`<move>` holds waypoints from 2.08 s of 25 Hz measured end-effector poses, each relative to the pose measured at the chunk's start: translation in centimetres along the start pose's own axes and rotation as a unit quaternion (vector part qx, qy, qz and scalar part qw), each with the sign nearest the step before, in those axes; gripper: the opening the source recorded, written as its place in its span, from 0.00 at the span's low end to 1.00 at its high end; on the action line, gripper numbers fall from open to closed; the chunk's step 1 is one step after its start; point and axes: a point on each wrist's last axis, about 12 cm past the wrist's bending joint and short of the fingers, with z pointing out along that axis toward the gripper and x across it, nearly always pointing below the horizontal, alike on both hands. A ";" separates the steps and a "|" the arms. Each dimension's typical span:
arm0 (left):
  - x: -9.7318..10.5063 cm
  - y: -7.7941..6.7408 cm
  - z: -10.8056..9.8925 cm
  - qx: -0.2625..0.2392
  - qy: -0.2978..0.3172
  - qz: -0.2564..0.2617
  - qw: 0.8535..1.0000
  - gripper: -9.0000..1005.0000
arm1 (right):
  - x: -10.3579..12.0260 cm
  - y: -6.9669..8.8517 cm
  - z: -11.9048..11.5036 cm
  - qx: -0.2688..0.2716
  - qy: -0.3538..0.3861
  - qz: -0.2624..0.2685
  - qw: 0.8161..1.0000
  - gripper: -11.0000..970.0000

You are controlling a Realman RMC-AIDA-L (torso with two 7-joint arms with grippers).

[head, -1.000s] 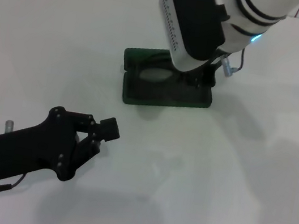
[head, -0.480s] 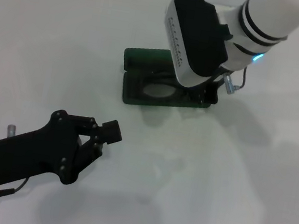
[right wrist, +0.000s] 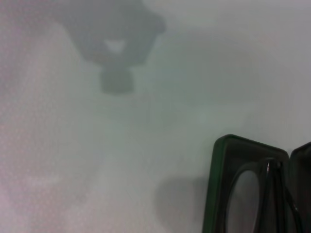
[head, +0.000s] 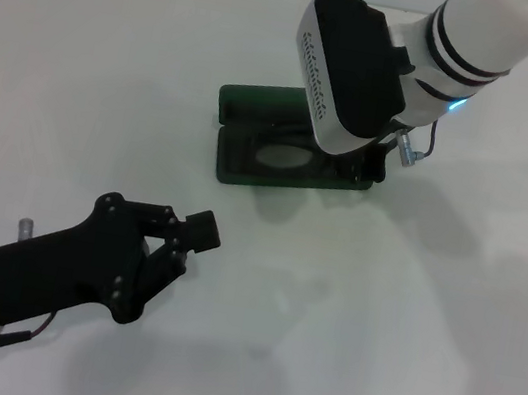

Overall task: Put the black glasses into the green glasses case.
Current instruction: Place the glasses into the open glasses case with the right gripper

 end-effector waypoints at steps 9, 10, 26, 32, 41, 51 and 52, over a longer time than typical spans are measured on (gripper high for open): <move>0.3 -0.2 -0.1 -0.006 0.002 0.002 1.000 0.06 | 0.5 0.0 0.7 0.017 0.014 -0.007 1.000 0.13; 0.3 -0.2 -0.1 -0.006 0.002 0.002 1.000 0.06 | 0.6 0.1 0.8 0.019 0.015 -0.009 1.000 0.13; 0.7 -0.1 0.5 -0.012 0.009 -0.002 1.000 0.06 | -0.1 -0.2 1.2 0.047 0.009 -0.024 0.999 0.13; 0.8 -0.2 0.4 -0.014 0.010 -0.004 1.000 0.06 | -0.1 -0.2 1.2 0.049 0.007 -0.017 0.999 0.13; 0.9 -0.2 0.4 -0.016 0.010 -0.004 1.000 0.06 | 0.0 -0.2 1.2 0.053 0.007 -0.008 0.999 0.13; 0.9 -0.3 0.4 -0.016 0.010 -0.004 1.000 0.06 | 0.0 0.1 1.7 0.055 0.018 -0.015 0.998 0.15; 0.9 -0.3 0.4 -0.016 0.010 -0.005 1.000 0.06 | 0.0 0.1 1.6 0.055 0.018 -0.016 0.998 0.17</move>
